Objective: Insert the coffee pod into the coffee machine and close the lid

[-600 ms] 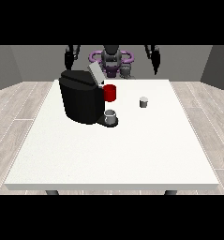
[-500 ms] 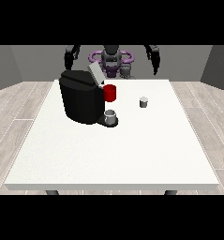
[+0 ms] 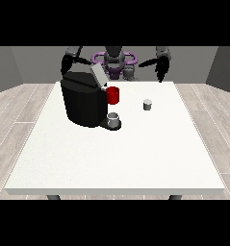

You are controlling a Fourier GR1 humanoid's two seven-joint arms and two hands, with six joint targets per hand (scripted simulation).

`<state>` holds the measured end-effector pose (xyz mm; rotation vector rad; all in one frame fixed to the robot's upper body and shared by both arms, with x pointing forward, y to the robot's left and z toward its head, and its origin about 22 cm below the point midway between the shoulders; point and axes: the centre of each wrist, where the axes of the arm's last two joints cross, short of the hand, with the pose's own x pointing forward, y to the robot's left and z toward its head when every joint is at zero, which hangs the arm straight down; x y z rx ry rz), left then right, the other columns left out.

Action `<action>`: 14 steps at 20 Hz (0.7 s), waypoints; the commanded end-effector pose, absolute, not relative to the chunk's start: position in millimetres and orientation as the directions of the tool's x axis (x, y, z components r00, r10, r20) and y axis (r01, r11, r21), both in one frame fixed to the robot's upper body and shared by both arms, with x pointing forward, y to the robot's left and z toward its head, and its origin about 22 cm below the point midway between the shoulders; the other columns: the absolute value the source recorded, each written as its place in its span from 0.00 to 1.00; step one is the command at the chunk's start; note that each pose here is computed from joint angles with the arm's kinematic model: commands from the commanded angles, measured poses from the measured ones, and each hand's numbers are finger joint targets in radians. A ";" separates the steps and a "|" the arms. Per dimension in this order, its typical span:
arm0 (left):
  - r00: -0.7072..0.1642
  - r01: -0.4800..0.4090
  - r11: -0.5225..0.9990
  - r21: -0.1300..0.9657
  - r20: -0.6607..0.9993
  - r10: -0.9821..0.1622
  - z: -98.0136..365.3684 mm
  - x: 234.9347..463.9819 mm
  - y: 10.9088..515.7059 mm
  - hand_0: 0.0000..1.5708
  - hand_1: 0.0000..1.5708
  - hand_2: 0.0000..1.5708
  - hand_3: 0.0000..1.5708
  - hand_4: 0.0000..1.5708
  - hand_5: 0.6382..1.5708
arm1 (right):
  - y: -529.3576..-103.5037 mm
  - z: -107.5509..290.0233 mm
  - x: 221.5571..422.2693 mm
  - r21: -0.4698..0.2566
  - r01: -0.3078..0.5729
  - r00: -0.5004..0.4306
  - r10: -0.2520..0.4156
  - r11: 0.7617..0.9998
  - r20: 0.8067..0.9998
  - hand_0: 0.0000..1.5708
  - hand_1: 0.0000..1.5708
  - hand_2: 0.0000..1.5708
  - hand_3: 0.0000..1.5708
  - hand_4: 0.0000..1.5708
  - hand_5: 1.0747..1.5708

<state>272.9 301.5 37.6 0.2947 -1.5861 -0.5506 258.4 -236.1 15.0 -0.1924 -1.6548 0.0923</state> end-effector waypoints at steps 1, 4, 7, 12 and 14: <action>-0.107 0.110 0.790 0.603 0.797 -0.594 81.6 310.0 317.9 0.00 0.00 0.00 0.00 0.00 1.00 | -216.8 32.6 277.6 -0.218 0.098 -0.158 0.232 0.971 0.960 0.00 0.00 0.00 0.00 0.00 1.00; -0.049 0.145 0.752 0.643 0.764 -0.644 61.2 310.2 335.2 0.00 0.00 0.00 0.00 0.00 1.00 | -232.0 36.7 272.3 -0.215 0.083 -0.158 0.226 0.973 0.961 0.00 0.00 0.00 0.00 0.00 1.00; -0.007 0.139 0.710 0.690 0.718 -0.696 57.5 321.6 343.3 0.00 0.00 0.00 0.00 0.00 1.00 | -201.5 41.0 268.1 -0.227 0.012 -0.195 0.225 0.974 0.955 0.00 0.00 0.00 0.00 0.00 1.00; 0.008 0.163 0.686 0.709 0.694 -0.720 57.9 339.0 353.2 0.00 0.00 0.00 0.00 0.00 1.00 | -187.4 45.5 273.9 -0.145 0.035 -0.191 0.149 0.989 0.970 0.00 0.00 0.00 0.00 0.00 1.00; -0.005 0.198 0.659 0.726 0.673 -0.740 51.0 338.2 363.0 0.00 0.00 0.00 0.00 0.00 1.00 | -193.5 42.2 274.4 -0.209 0.043 -0.177 0.213 0.977 0.961 0.00 0.00 0.00 0.00 0.00 1.00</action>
